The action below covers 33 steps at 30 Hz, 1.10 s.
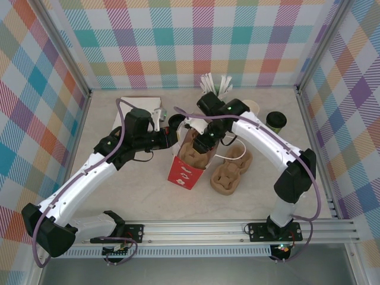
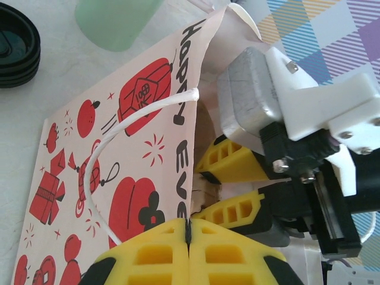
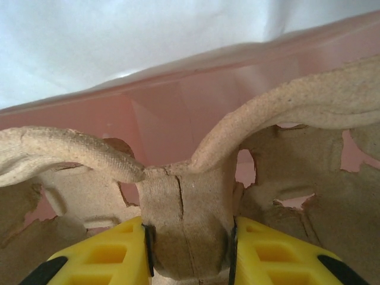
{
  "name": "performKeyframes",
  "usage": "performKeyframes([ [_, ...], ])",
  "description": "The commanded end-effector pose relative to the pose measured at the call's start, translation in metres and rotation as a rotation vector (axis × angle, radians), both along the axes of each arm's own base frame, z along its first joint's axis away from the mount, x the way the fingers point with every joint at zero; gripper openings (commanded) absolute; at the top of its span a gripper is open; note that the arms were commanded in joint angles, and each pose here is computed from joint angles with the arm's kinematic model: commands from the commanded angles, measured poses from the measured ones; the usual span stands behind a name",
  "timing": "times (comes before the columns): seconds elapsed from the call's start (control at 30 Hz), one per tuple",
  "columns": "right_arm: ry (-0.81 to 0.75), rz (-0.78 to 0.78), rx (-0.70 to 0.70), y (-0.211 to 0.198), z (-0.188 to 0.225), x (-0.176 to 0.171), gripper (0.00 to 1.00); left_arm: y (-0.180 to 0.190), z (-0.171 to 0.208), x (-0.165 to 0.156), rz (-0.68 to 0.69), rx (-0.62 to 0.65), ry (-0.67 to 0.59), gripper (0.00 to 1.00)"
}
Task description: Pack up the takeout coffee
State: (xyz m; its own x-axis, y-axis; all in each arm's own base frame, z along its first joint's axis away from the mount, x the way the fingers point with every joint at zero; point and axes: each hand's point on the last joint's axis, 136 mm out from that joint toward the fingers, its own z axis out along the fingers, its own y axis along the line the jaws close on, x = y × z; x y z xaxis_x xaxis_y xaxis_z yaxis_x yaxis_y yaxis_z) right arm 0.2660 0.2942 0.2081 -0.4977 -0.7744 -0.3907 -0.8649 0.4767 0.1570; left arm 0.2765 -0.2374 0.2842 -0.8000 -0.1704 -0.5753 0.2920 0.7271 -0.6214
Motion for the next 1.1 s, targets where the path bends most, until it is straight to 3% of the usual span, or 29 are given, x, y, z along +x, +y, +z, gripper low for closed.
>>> performKeyframes([
  [0.0,0.006,0.026,-0.033,-0.001,0.001,-0.004,0.31,0.008,0.003,0.003,0.050,-0.009,-0.012,0.00],
  [0.73,0.074,0.094,-0.231,-0.002,-0.042,-0.010,0.31,0.023,-0.002,0.007,0.103,0.062,-0.037,0.00],
  [1.07,0.020,0.126,-0.197,0.008,-0.014,-0.003,0.31,0.026,-0.008,0.006,0.106,0.085,-0.039,0.00],
])
